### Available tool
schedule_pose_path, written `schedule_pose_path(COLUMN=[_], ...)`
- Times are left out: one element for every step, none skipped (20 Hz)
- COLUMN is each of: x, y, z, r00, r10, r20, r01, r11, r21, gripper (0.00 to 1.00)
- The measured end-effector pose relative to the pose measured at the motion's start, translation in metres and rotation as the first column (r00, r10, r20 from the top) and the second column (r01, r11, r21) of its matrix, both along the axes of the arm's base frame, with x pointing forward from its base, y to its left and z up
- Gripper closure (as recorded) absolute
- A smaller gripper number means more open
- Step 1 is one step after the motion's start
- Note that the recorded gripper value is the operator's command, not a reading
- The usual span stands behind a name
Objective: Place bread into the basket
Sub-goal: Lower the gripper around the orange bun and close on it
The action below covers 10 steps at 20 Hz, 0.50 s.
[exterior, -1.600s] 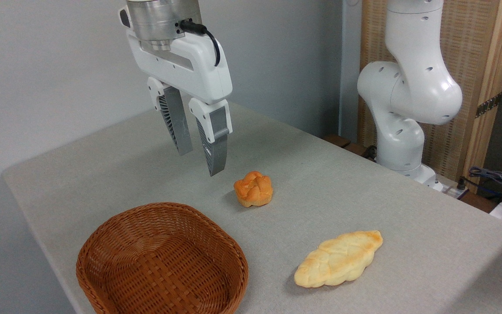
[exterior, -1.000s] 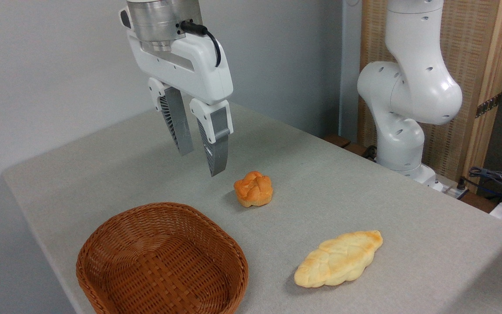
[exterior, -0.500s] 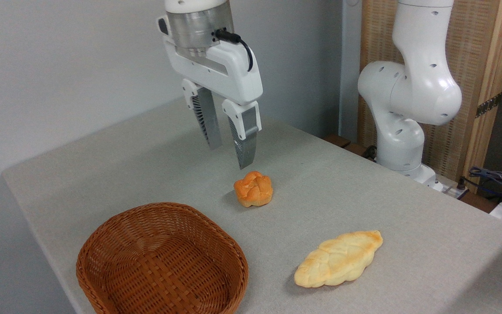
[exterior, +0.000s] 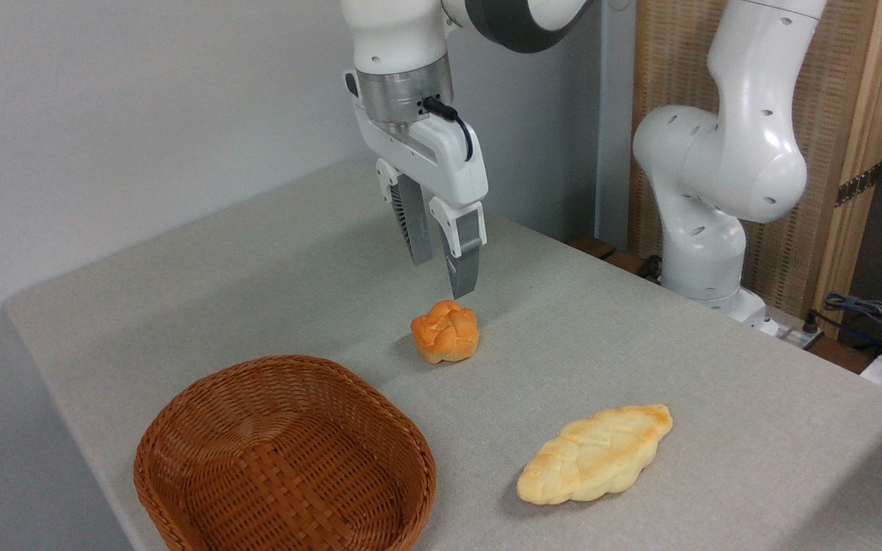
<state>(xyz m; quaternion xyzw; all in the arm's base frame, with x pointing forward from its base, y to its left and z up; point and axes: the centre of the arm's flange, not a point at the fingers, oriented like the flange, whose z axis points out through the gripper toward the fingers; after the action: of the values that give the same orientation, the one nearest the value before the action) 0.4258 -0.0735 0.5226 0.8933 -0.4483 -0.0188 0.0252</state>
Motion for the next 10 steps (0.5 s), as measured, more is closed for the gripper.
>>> schedule_pose_path(x=[-0.001, -0.002, -0.002, -0.003, -0.005, -0.007, -0.010, -0.012, -0.014, -0.015], y=[-0.004, -0.008, -0.011, -0.014, -0.016, -0.020, -0.025, -0.028, -0.030, -0.031], z=[-0.003, -0.008, -0.014, -0.022, -0.030, -0.038, -0.045, -0.051, -0.056, -0.061], r00=[1.000, 1.000, 1.000, 0.999, 0.999, 0.999, 0.998, 0.998, 0.998, 0.997], r10=[-0.010, -0.018, -0.024, -0.030, -0.036, -0.046, -0.056, -0.065, -0.070, -0.072], r20=[0.003, 0.008, 0.013, 0.015, 0.012, 0.009, 0.006, 0.003, 0.004, 0.006], r01=[0.010, 0.018, 0.024, 0.030, 0.036, 0.046, 0.056, 0.065, 0.070, 0.072], r11=[1.000, 1.000, 1.000, 1.000, 0.999, 0.999, 0.998, 0.998, 0.998, 0.997], r21=[0.000, -0.001, -0.002, -0.001, 0.001, 0.002, 0.003, 0.004, 0.004, 0.004], gripper=[0.00, 0.00, 0.00, 0.00, 0.00, 0.00, 0.00, 0.00, 0.00, 0.00])
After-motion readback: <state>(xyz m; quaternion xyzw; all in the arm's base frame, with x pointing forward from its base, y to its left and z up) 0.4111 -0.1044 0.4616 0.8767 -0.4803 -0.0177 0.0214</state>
